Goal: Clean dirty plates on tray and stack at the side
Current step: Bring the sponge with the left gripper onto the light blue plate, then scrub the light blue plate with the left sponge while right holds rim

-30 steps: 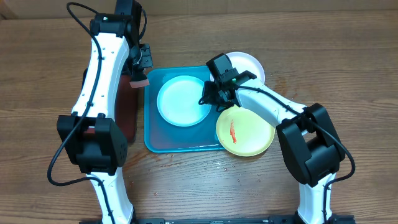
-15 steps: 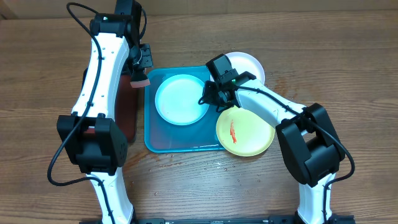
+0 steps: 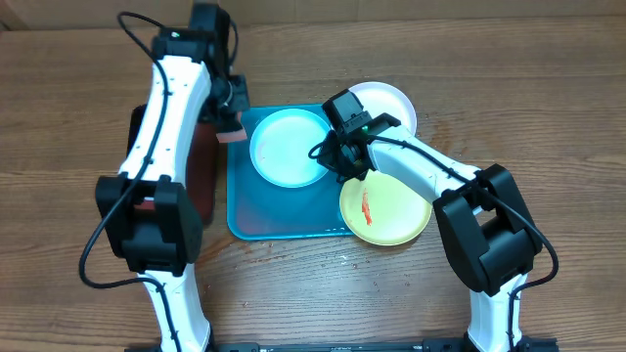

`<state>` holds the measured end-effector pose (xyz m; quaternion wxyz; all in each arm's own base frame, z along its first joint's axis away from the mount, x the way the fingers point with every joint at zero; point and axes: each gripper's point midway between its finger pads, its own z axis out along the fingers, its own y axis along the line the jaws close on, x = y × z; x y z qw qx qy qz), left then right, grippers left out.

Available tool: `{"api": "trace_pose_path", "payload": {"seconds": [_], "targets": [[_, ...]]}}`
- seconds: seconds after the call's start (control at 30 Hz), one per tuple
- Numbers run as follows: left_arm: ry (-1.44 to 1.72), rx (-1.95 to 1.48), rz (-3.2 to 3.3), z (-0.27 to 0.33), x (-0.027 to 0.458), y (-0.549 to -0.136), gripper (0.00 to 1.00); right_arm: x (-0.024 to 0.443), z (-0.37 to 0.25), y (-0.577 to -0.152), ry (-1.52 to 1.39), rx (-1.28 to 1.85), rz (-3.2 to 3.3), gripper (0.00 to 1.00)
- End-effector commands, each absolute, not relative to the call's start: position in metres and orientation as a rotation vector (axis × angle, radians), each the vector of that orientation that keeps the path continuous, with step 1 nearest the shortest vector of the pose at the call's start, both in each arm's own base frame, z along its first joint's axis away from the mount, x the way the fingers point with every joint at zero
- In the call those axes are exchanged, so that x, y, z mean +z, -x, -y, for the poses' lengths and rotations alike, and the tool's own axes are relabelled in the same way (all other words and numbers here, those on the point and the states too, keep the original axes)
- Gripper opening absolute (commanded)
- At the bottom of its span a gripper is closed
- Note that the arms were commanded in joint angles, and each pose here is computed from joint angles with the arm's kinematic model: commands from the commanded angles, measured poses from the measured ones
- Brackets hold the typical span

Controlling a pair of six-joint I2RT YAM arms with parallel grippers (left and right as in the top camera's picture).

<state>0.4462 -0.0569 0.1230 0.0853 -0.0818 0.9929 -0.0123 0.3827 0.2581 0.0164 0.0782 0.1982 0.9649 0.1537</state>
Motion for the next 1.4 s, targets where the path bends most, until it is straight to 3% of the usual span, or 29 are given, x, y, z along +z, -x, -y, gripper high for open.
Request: {"api": "trace_pose_path", "payload": {"seconds": [0.0,0.4,0.77,1.07,1.37], "targets": [[0.194,-0.128,-2.997,0.087,0.105,-0.436,0.04,0.007,-0.257,-0.372,-0.621,0.413,-2.917,0.04],[-0.356,-0.177,-2.944,0.138,0.047,-0.426,0.04,0.007,-0.256,-0.372,-0.56,0.406,-2.926,0.04],[-0.468,-0.027,-2.996,0.117,0.01,-0.402,0.04,0.007,-0.256,-0.372,-0.559,0.405,-2.926,0.04],[-0.383,0.411,-2.768,0.074,0.028,-0.456,0.04,0.006,-0.256,-0.372,-0.558,0.405,-2.927,0.04],[-0.276,0.415,-2.581,0.081,0.052,-0.498,0.04,0.006,-0.256,-0.372,-0.553,0.404,-2.927,0.04]]}}
